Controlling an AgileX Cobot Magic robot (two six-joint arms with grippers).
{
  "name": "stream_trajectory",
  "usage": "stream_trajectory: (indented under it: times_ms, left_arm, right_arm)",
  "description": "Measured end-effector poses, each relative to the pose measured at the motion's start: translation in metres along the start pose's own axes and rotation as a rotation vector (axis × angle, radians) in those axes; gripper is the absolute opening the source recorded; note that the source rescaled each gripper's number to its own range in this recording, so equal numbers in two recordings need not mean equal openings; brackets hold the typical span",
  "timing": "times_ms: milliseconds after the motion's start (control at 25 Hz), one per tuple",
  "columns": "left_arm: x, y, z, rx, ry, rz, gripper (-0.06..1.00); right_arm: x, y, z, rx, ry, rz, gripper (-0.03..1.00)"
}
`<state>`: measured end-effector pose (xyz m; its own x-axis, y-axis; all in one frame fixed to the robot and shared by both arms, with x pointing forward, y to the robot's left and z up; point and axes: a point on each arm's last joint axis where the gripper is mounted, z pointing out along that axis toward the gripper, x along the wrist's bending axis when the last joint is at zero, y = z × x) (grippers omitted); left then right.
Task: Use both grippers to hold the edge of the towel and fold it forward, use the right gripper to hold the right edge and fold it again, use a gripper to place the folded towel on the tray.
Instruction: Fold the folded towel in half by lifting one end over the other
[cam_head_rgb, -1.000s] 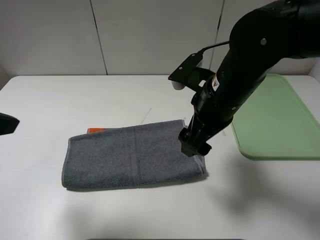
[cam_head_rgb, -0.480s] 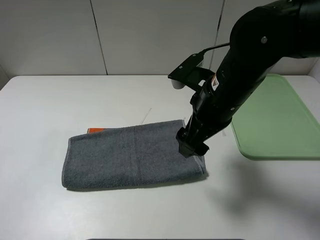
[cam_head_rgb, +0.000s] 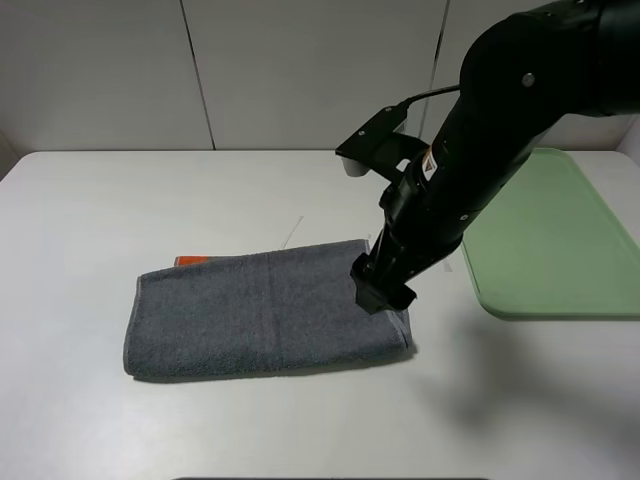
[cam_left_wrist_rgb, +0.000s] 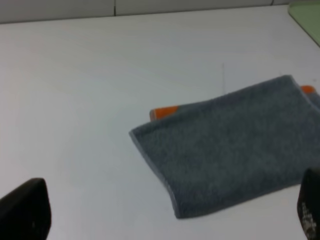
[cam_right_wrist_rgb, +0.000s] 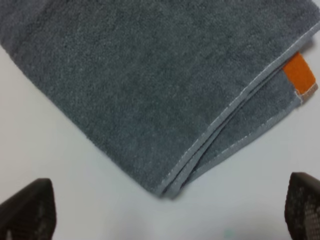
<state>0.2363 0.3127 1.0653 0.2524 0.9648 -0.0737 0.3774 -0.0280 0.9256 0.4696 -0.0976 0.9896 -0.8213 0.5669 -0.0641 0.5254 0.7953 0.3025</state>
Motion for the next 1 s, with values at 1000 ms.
stream_trajectory:
  times_ms: [1000]
  left_arm:
    - [-0.004, -0.014, 0.007, 0.087, 0.005, 0.027, 0.94]
  right_arm:
    - [0.008, 0.009, -0.001, -0.092, 0.095, 0.193, 1.0]
